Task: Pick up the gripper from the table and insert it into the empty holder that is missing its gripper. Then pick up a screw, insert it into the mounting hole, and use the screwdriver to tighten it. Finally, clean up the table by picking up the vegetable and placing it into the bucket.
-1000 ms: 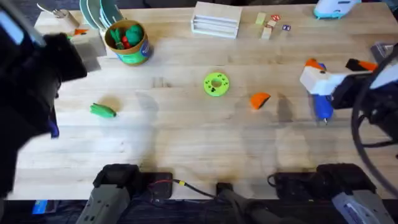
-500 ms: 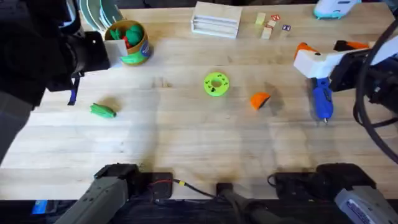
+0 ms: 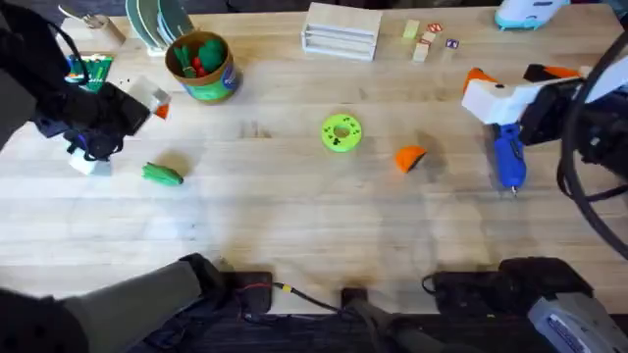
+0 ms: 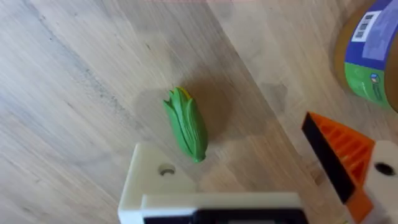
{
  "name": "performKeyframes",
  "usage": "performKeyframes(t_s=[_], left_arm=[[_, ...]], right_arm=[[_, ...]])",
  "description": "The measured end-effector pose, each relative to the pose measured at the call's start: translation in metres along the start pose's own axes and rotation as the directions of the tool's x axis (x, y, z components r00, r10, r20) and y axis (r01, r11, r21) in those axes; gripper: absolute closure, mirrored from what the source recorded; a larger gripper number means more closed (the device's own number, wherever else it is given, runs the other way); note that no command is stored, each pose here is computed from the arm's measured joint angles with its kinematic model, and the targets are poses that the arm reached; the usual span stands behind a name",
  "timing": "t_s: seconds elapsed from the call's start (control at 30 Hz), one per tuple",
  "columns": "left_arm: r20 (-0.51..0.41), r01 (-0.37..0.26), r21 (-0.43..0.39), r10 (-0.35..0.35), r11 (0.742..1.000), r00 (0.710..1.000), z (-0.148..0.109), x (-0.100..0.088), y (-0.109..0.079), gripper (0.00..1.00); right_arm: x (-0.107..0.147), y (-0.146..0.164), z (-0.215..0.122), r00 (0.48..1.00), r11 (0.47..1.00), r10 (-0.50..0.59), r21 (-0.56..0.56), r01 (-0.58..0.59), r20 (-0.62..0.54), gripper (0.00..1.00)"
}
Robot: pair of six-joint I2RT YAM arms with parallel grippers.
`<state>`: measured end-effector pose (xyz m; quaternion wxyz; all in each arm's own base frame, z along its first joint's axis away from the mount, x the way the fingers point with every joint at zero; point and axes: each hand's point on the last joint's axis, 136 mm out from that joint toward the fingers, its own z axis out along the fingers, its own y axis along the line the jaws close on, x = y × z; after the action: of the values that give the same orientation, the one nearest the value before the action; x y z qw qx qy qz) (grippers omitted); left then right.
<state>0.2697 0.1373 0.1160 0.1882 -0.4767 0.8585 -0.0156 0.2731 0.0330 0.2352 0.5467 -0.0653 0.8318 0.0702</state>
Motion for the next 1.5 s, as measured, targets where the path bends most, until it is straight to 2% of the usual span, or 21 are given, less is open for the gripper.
performKeyframes(t_s=[0.1,0.2,0.3,0.37,0.47,0.53,0.6,0.63,0.7,0.73,0.77,0.8,0.83,0.93,1.0,1.03,1.07,1.2,1.27,1.4,1.5], left_arm=[[-0.080,0.027,0.018,-0.025,0.999,0.996,0.012,0.011,-0.003,0.030],[-0.148,0.032,0.017,-0.029,0.999,0.989,0.018,0.024,-0.003,0.488],[-0.176,0.020,0.027,-0.015,0.999,0.984,0.017,0.030,-0.004,0.942],[-0.181,0.011,0.033,-0.004,0.999,0.983,0.014,0.032,-0.004,0.980],[-0.153,-0.001,0.060,0.010,0.998,0.988,0.002,0.030,-0.007,0.823],[-0.105,-0.016,0.093,0.026,0.996,0.994,-0.012,0.027,-0.011,0.740],[-0.043,-0.048,0.133,0.054,0.990,0.998,-0.029,0.023,-0.016,0.597],[-0.011,-0.069,0.154,0.071,0.986,0.997,-0.038,0.022,-0.020,0.473],[0.060,-0.136,0.198,0.126,0.971,0.990,-0.059,0.023,-0.028,0.153],[0.090,-0.170,0.215,0.154,0.962,0.984,-0.068,0.025,-0.032,0.050],[0.129,-0.218,0.234,0.192,0.947,0.973,-0.079,0.027,-0.037,0.017],[0.172,-0.273,0.253,0.235,0.928,0.957,-0.091,0.030,-0.043,0.017],[0.207,-0.315,0.268,0.265,0.910,0.942,-0.101,0.032,-0.048,0.091],[0.354,-0.477,0.306,0.367,0.824,0.860,-0.139,0.040,-0.066,0.587],[0.437,-0.545,0.323,0.388,0.774,0.811,-0.162,0.045,-0.074,0.882],[0.476,-0.575,0.327,0.394,0.750,0.786,-0.172,0.047,-0.076,0.965],[0.513,-0.601,0.333,0.395,0.727,0.762,-0.183,0.050,-0.078,0.954],[0.635,-0.669,0.354,0.357,0.654,0.685,-0.223,0.060,-0.082,0.309],[0.671,-0.685,0.359,0.334,0.634,0.661,-0.236,0.063,-0.081,0.049],[0.718,-0.702,0.359,0.298,0.615,0.629,-0.252,0.064,-0.079,0.007],[0.721,-0.695,0.370,0.281,0.617,0.633,-0.255,0.064,-0.078,0.007]], right_arm=[[0.000,0.000,0.000,1.000,1.000,0.000,0.000,0.000,0.000,0.010],[0.000,0.000,0.000,1.000,1.000,0.000,0.000,0.000,0.000,0.010],[0.000,0.000,0.000,1.000,1.000,0.000,-0.001,0.000,0.000,0.010],[0.000,0.001,0.000,1.000,1.000,0.000,-0.003,0.000,0.000,0.010],[0.000,0.001,0.000,1.000,1.000,0.000,-0.003,0.000,0.000,0.010],[0.000,0.001,0.000,1.000,1.000,0.000,-0.003,0.000,0.000,0.010],[0.000,0.001,0.000,1.000,1.000,0.000,-0.003,0.000,0.000,0.011],[0.000,0.001,0.000,1.000,1.000,0.000,-0.003,0.000,0.000,0.010],[0.000,0.001,0.000,1.000,1.000,0.000,-0.003,0.000,0.000,0.010],[0.000,0.001,0.000,1.000,1.000,0.000,-0.003,0.000,0.000,0.008],[0.000,0.001,0.000,1.000,1.000,0.000,-0.003,0.000,-0.001,0.008],[0.000,0.001,0.000,1.000,1.000,0.000,-0.003,0.000,0.000,0.010],[0.000,0.001,0.000,1.000,1.000,0.000,-0.003,0.000,0.000,0.010],[0.000,0.001,0.000,1.000,1.000,0.000,-0.003,0.000,0.000,0.010],[0.000,0.001,0.000,1.000,1.000,0.000,-0.003,0.000,0.000,0.010],[0.000,0.001,0.000,1.000,1.000,0.000,-0.003,0.000,0.000,0.010],[0.000,0.001,0.000,1.000,1.000,0.000,-0.003,0.000,0.000,0.010],[0.000,0.001,0.000,1.000,1.000,0.000,-0.003,0.000,0.000,0.010],[0.000,0.001,0.000,1.000,1.000,0.000,-0.003,0.000,0.000,0.009],[0.000,0.001,0.000,1.000,1.000,0.000,-0.003,0.000,0.000,0.009],[0.000,0.001,0.000,1.000,1.000,0.000,-0.003,0.000,0.000,0.009]])
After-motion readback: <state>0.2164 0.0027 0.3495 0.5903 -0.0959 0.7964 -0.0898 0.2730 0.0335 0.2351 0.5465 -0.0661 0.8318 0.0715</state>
